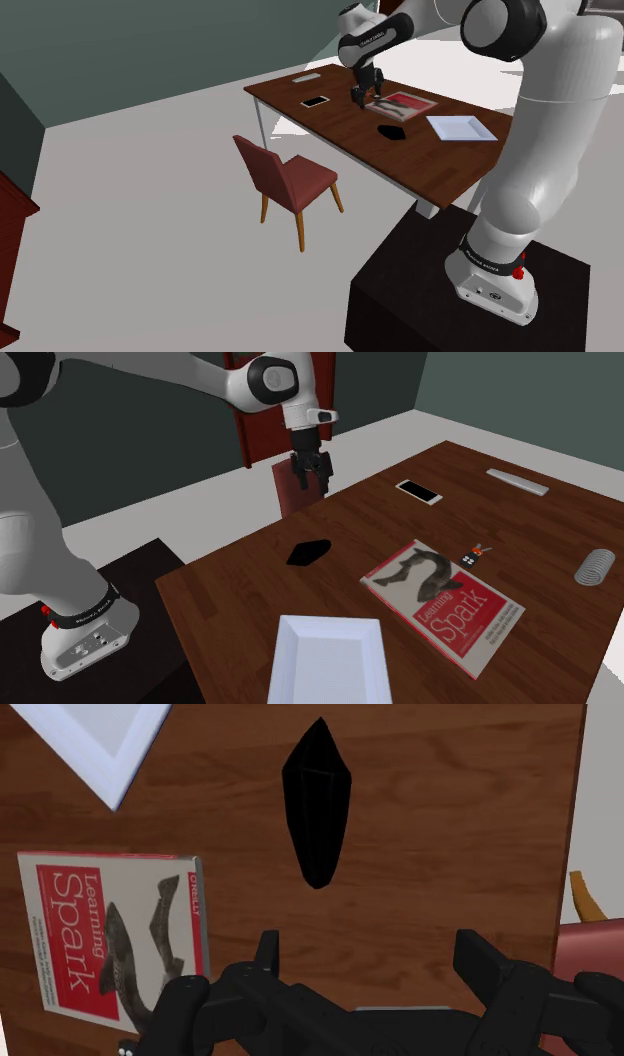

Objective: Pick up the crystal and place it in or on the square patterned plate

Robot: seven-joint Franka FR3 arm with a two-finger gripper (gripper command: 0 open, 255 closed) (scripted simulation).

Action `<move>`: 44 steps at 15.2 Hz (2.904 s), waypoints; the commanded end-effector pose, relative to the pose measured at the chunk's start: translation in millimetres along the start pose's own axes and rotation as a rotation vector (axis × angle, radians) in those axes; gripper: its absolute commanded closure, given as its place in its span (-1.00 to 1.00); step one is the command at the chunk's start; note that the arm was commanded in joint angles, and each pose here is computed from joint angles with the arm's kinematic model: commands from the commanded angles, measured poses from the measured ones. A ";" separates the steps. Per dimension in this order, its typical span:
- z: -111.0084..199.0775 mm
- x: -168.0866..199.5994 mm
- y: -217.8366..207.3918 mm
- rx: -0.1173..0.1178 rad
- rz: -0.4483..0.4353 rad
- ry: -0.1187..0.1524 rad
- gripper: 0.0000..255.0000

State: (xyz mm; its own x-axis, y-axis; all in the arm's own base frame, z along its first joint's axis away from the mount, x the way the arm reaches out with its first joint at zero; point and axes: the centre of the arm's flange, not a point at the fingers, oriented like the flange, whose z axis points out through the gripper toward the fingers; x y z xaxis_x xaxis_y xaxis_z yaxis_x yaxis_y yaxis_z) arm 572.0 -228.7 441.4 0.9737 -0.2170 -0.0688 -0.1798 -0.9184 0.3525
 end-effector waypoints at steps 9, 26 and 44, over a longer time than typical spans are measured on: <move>60.7 17.9 9.7 -0.017 0.010 -0.023 -1.00; 60.7 17.9 9.7 -0.017 0.010 -0.023 1.00; 165.7 -30.8 43.5 0.173 -0.096 -0.178 -1.00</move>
State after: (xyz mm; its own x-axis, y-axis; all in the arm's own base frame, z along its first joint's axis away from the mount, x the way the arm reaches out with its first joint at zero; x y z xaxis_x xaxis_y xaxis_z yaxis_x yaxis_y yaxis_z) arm 511.2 -316.3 304.9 0.9503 -0.1668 -0.2629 -0.1236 -0.9771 0.1729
